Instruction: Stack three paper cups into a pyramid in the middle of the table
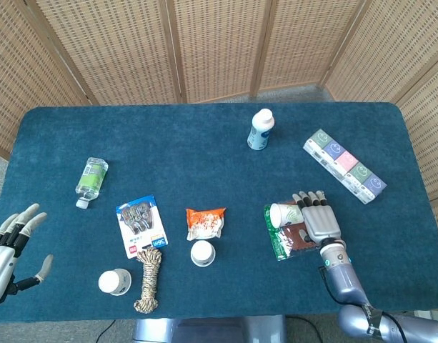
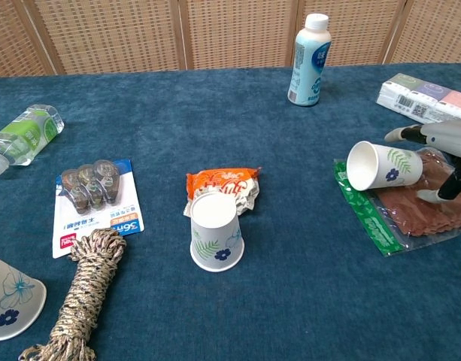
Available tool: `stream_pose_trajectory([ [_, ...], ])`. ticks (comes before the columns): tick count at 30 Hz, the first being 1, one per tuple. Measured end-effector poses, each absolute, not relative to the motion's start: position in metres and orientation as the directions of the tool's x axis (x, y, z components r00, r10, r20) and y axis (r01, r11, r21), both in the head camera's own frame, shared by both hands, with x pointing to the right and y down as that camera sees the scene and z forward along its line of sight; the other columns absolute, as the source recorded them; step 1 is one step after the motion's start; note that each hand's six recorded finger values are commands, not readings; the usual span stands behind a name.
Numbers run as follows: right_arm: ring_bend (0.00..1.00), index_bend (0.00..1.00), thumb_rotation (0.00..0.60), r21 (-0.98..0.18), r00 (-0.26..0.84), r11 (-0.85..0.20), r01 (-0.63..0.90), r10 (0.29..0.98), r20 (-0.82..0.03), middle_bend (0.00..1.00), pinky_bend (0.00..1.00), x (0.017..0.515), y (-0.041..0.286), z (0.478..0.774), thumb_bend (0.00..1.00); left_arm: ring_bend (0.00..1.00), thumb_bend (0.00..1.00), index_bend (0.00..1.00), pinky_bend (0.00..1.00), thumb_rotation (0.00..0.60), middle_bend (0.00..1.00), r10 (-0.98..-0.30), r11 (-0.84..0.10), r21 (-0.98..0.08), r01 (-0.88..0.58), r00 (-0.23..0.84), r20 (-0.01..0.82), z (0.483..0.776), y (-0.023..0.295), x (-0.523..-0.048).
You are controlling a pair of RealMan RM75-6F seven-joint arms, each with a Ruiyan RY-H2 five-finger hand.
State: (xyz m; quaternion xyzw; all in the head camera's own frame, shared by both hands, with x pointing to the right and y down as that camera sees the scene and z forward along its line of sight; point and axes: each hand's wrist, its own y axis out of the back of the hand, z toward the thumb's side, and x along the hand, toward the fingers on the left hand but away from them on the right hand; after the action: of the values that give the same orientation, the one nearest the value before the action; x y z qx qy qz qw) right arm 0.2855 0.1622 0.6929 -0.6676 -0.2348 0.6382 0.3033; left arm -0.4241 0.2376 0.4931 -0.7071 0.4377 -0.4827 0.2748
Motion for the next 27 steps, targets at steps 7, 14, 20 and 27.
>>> stream_pose_trajectory([
  [7,0.00,0.19,0.600,-0.705,0.062,-0.706,-0.066,0.702,-0.709,0.00,0.00,0.2875,0.1590,0.6913,0.32,0.00,0.51,0.08,0.00,0.368,0.00,-0.884,-0.466,-0.811,-0.353,0.158,0.439,0.4934,0.2358,-0.4224],
  [14,0.00,0.20,0.600,-0.710,0.058,-0.703,-0.050,0.707,-0.704,0.00,0.00,0.2884,0.1562,0.6897,0.33,0.00,0.51,0.08,0.00,0.370,0.00,-0.884,-0.467,-0.810,-0.354,0.153,0.442,0.4946,0.2366,-0.4237],
  [20,0.00,0.21,0.600,-0.709,0.062,-0.703,-0.047,0.707,-0.705,0.00,0.00,0.2855,0.1554,0.6906,0.33,0.00,0.51,0.08,0.00,0.368,0.00,-0.884,-0.466,-0.811,-0.355,0.150,0.443,0.4951,0.2375,-0.4247],
  [27,0.00,0.34,0.600,-0.707,0.059,-0.706,-0.038,0.705,-0.707,0.00,0.00,0.2813,0.1527,0.6931,0.36,0.00,0.51,0.08,0.00,0.370,0.00,-0.886,-0.462,-0.812,-0.355,0.139,0.443,0.4945,0.2385,-0.4279],
])
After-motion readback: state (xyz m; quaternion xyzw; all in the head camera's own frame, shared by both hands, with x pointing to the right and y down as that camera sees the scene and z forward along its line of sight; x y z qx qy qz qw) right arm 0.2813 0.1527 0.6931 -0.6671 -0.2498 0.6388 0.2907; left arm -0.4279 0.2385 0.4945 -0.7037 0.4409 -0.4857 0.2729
